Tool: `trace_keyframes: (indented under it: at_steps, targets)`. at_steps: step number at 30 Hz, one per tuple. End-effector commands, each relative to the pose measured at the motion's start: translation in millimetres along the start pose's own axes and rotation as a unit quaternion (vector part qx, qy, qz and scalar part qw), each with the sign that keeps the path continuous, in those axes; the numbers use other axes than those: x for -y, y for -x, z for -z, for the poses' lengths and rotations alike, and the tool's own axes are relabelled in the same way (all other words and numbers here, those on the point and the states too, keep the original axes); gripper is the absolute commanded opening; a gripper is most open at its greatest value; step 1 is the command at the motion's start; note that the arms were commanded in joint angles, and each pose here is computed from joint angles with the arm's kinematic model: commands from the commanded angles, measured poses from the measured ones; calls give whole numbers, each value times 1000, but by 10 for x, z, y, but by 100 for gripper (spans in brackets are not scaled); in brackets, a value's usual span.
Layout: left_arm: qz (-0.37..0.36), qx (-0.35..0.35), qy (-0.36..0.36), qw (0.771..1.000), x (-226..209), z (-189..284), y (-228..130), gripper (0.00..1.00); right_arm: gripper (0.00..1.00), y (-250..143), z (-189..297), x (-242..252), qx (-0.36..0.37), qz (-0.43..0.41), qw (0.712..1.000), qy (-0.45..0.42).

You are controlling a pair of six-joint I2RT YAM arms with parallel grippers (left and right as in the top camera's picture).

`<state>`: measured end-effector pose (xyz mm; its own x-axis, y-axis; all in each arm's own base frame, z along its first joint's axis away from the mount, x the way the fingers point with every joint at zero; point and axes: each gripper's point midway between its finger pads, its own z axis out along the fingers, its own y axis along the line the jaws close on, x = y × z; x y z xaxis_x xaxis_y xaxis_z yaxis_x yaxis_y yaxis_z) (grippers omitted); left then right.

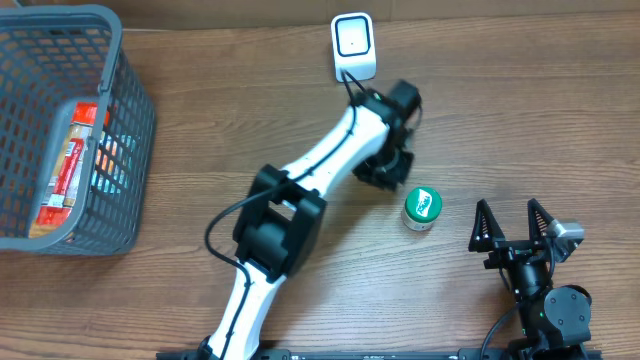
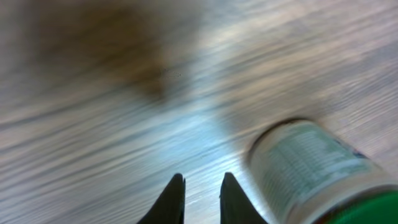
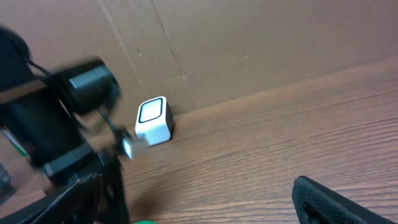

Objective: Scan the item barcode
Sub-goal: 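Set the jar down on the table and open the left gripper, then move the left gripper back into the basket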

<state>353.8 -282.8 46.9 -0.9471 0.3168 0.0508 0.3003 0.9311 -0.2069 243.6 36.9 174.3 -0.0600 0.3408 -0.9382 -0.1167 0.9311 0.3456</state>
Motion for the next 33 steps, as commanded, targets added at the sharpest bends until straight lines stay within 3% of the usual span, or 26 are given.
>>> trace_keyframes:
  at_steps: [1,3,6,9,12,15,21,29,33]
  targets:
    - [23,156,45,986,-479,1318,408,15,100,-20,-1,14,1,2,1000,-1]
    - [39,214,54,975,-729,1918,437,25,100,-19,-1,13,2,2,1000,-1]
    - [87,315,67,943,-1225,2842,362,61,100,-20,-1,14,1,2,1000,-1]
    - [147,399,84,901,-1800,3599,104,84,100,-20,-1,14,1,2,1000,-1]
    - [215,453,115,858,-2426,4123,-316,89,100,-20,-1,14,1,2,1000,-1]
    - [283,468,146,824,-2990,4356,-741,98,100,-20,-1,14,1,2,1000,-1]
    - [383,426,177,801,-3776,4231,-1320,100,100,-20,-1,14,1,2,1000,-1]
    - [399,312,181,843,-4305,3575,-1442,100,100,-20,-1,14,1,2,1000,-1]
    - [420,247,192,852,-4536,3211,-1478,100,100,-20,-1,14,1,2,1000,-1]
